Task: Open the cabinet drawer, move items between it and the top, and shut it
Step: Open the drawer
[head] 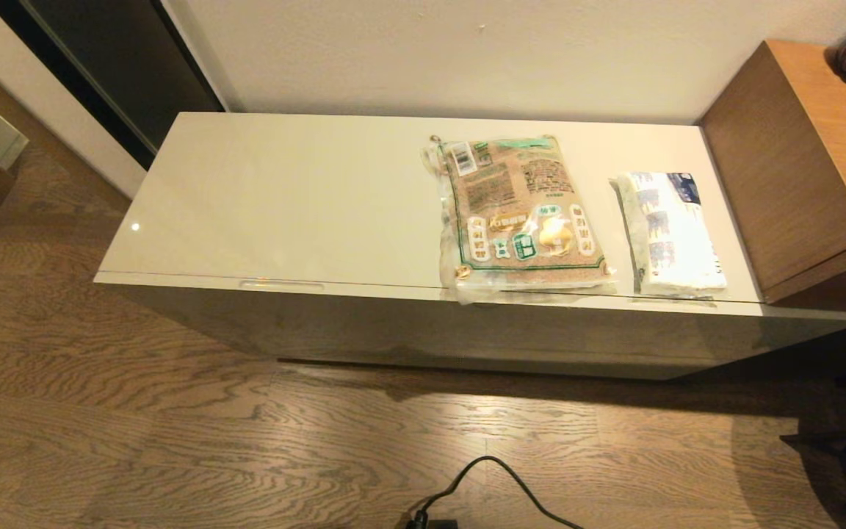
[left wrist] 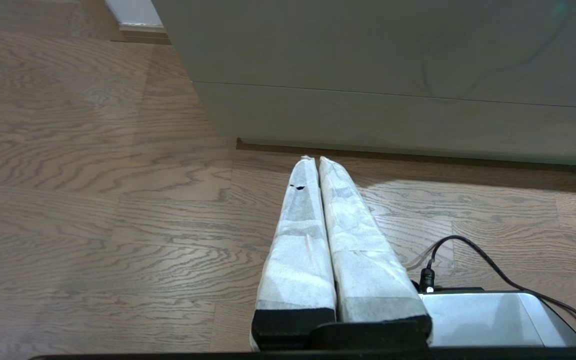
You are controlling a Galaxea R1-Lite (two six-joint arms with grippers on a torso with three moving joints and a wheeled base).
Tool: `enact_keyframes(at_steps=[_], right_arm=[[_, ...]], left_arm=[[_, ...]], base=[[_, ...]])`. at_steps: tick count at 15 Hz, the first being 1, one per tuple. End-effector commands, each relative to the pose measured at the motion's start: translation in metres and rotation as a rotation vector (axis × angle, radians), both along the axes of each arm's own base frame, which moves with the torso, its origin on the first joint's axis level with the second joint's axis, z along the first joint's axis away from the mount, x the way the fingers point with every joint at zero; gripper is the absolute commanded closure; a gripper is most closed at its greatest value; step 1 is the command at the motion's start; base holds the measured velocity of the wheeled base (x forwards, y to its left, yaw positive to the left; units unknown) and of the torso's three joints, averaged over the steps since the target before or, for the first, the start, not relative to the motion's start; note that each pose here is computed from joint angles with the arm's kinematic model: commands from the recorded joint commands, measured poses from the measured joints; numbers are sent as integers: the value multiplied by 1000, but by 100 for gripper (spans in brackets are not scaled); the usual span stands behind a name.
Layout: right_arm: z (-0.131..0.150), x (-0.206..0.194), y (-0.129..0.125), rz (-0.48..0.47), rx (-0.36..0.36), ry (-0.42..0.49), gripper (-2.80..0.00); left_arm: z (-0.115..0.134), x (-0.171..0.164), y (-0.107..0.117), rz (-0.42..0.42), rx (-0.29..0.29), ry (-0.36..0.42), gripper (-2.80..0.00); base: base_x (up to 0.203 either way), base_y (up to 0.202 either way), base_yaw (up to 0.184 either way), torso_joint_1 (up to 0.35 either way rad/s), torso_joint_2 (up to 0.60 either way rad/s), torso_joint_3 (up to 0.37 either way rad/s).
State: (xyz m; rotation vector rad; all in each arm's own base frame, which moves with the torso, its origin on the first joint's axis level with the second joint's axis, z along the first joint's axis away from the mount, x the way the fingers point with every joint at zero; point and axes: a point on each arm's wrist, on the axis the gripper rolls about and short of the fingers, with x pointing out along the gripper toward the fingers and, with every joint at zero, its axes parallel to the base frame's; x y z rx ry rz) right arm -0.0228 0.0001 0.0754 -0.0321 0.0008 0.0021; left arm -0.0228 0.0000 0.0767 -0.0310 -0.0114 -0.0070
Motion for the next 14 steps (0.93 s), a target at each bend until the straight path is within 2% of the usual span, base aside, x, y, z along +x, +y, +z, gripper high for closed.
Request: enact_keyframes(at_steps=[1, 7, 9, 10, 12, 13, 14], right_arm=[[0, 0, 0, 1, 0, -1, 0], [0, 0, 0, 0, -12, -1, 0], [10, -3, 0, -2, -17, -22, 0], [27, -8, 0, 2, -17, -36, 0], [82, -29, 1, 27, 2, -92, 0], [110, -42, 1, 41, 41, -100, 0], [138, -46, 1, 51, 92, -60, 0]], left_arm=[[0, 0, 0, -1, 0, -1, 0], [0, 0, 0, 0, 0, -1, 0], [0, 0, 0, 1, 0, -1, 0], [0, 0, 0, 1, -1, -1, 0], [0, 0, 0, -1, 0, -1, 0], [0, 0, 0, 1, -1, -1, 0], [0, 0, 0, -1, 0, -1, 0]], base=[[0, 0, 0, 0, 0, 0], [0, 0, 0, 0, 0, 0], [0, 0, 0, 0, 0, 0], [0, 0, 0, 0, 0, 0], [0, 0, 0, 0, 0, 0], [0, 0, 0, 0, 0, 0], [0, 0, 0, 0, 0, 0]])
